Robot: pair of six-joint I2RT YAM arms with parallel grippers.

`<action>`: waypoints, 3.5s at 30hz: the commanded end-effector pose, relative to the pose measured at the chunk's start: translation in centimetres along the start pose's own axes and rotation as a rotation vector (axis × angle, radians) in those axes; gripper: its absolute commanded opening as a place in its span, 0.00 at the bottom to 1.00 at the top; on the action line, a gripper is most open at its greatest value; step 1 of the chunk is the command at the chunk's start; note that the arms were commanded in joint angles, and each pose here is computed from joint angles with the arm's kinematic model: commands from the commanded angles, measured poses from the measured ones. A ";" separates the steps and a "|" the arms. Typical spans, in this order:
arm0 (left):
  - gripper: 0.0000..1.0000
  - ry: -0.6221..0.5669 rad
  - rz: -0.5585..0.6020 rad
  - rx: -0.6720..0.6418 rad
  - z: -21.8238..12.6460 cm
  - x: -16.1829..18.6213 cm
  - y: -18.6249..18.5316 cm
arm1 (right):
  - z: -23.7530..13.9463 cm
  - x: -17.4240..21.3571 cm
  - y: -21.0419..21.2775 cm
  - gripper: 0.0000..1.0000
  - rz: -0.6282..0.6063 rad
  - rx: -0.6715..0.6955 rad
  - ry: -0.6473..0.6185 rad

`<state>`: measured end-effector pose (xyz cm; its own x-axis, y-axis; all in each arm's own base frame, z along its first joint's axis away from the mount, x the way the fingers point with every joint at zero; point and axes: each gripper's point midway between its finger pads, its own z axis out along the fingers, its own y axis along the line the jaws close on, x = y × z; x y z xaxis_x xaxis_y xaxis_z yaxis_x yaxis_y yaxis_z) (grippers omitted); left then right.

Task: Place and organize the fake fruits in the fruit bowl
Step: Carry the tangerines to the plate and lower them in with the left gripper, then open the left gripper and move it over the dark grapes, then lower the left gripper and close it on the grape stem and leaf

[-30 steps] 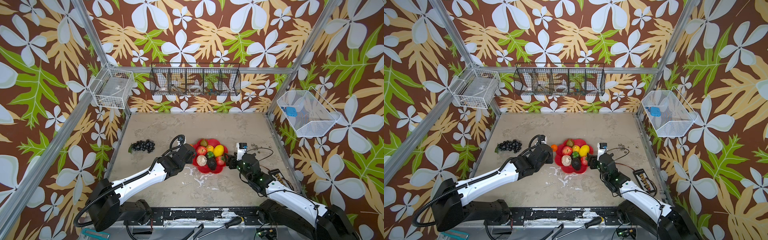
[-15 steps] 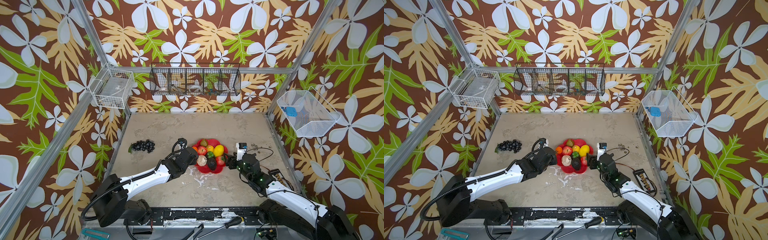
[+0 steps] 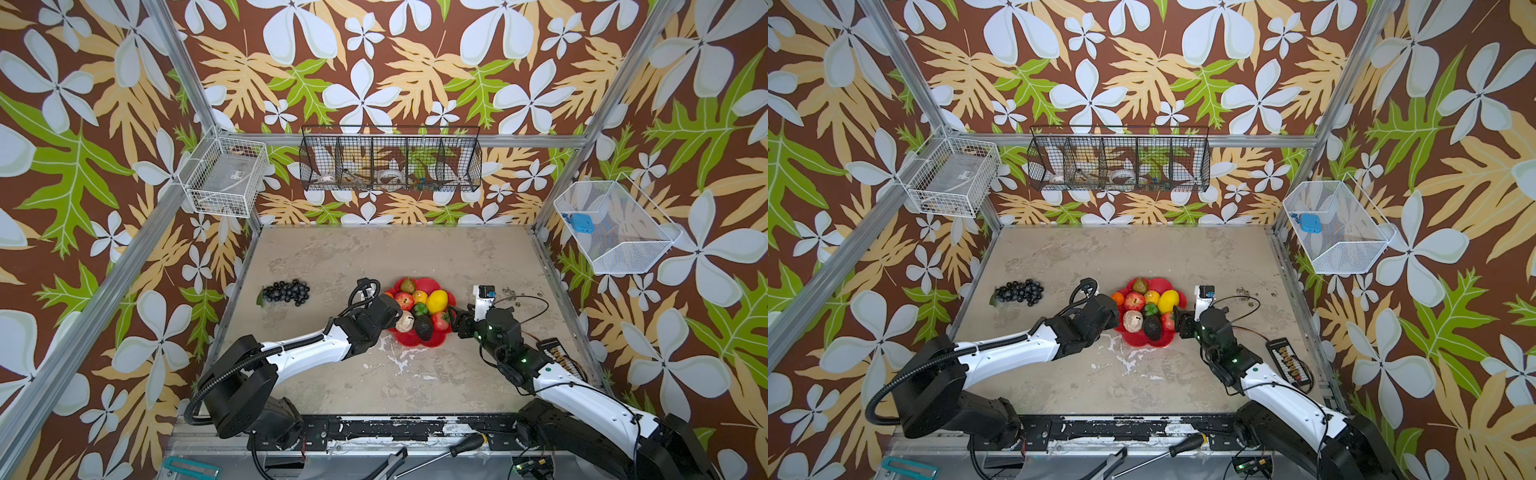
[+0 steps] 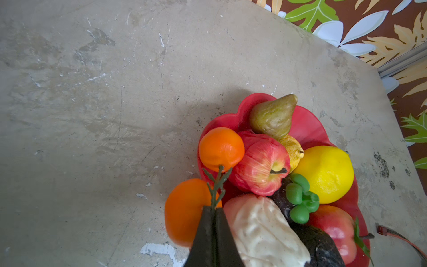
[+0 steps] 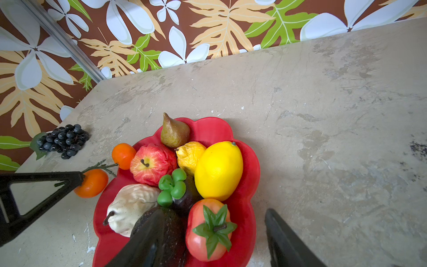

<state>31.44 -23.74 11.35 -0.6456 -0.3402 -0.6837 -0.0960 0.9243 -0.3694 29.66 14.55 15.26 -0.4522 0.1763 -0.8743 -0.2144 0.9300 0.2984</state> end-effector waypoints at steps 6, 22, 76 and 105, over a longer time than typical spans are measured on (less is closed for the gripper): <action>0.07 0.056 -0.061 0.099 0.5 0.9 -2.2 | 0.1 -0.2 -0.1 0.69 0.003 0.008 -0.008; 0.33 0.088 -0.062 0.126 0.4 1.5 -2.5 | 0.1 -0.1 -0.2 0.69 0.002 0.012 -0.006; 0.84 -0.266 -0.491 -0.600 0.5 -18.2 34.6 | -0.8 -0.8 -0.6 0.74 0.015 0.026 -0.037; 0.91 -0.101 -0.508 -0.417 7.7 -17.8 33.7 | -0.3 -0.4 -0.5 0.74 0.011 0.029 -0.018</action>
<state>45.10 13.37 4.93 -0.3780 -0.7529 -0.5388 -0.6966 0.6146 -0.3701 29.49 13.74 15.19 -0.4463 0.1810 -0.8764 -0.1836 0.9400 0.2876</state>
